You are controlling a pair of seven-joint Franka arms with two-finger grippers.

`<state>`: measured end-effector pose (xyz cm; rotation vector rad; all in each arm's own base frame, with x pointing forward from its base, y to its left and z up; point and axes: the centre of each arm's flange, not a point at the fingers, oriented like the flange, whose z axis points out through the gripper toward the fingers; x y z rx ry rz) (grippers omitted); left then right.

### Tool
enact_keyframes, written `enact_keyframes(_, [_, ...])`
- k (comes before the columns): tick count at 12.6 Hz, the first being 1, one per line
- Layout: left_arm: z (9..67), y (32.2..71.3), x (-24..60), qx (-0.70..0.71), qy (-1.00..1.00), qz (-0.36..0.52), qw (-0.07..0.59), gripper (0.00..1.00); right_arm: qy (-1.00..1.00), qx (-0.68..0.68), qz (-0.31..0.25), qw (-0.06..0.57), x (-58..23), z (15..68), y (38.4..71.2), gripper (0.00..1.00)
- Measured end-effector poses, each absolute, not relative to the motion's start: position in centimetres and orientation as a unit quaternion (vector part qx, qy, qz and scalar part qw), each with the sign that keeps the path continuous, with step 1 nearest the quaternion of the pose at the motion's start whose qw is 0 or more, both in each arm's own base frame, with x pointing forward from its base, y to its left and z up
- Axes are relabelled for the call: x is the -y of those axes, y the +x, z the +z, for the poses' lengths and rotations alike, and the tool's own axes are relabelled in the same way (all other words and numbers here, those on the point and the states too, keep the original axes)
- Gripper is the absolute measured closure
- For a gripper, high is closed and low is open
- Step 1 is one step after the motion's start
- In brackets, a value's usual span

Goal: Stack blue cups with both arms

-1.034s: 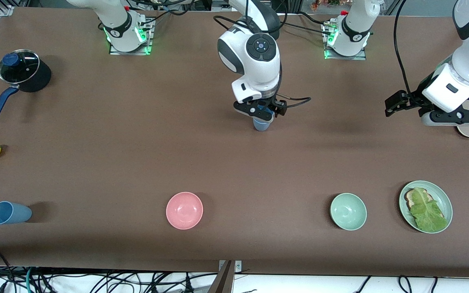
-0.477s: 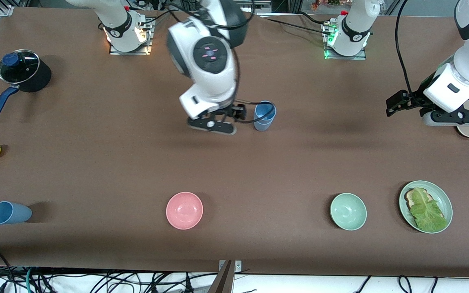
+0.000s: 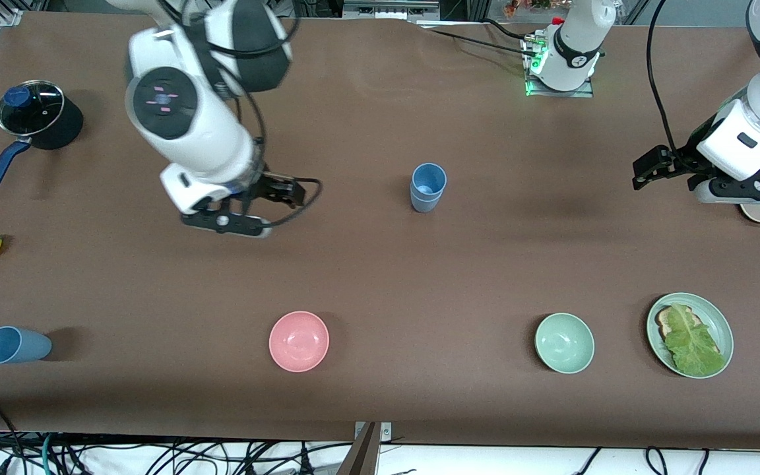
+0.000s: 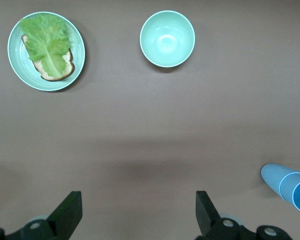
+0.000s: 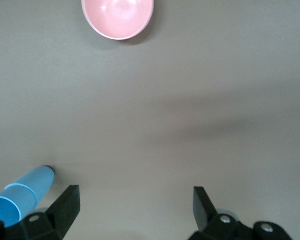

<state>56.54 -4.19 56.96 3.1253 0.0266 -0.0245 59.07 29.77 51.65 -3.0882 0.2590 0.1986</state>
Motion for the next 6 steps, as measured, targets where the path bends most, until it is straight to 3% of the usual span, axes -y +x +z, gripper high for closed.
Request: enact_keyframes(6, [56.9, 56.6, 3.6, -0.011, 1.000, -0.010, 0.008, 0.00, -0.993, -0.084, 0.079, -0.002, -23.5, 51.7, 58.5, 0.00])
